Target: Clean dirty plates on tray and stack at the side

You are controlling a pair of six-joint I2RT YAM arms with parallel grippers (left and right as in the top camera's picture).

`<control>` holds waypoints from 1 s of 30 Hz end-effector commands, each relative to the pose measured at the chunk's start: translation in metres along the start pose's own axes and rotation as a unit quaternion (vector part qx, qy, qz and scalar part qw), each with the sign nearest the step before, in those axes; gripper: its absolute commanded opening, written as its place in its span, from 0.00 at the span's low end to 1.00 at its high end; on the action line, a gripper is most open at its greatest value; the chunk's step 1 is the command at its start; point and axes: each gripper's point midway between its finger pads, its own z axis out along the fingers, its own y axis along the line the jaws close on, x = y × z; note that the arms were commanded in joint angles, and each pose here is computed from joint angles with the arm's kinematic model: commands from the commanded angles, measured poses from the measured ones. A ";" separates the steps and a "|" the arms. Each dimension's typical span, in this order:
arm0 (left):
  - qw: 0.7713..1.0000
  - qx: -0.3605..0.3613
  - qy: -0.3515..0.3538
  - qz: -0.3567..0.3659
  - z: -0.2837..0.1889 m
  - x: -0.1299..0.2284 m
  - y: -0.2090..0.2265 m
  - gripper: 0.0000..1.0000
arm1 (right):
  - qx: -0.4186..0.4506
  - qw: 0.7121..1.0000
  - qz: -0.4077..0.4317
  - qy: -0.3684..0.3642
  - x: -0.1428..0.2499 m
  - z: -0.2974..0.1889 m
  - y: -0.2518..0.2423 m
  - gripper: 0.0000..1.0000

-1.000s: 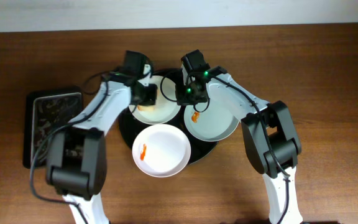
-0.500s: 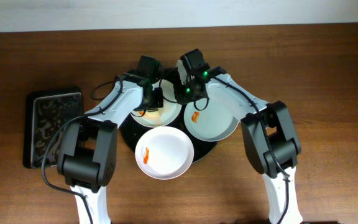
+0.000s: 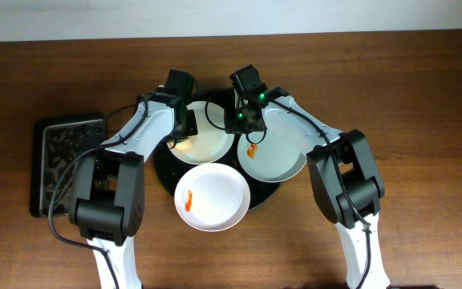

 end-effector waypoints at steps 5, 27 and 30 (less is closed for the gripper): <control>0.995 -0.102 0.001 0.002 -0.016 -0.027 0.038 0.00 | 0.070 0.997 -0.021 -0.017 -0.013 -0.020 -0.019 0.04; 0.999 0.009 0.035 -0.005 -0.020 -0.021 0.000 0.00 | -0.041 0.990 -0.060 0.124 0.025 0.014 -0.017 0.28; 0.999 0.009 0.035 -0.003 -0.020 -0.021 0.000 0.00 | -0.086 0.987 -0.065 0.118 0.023 0.014 -0.002 0.24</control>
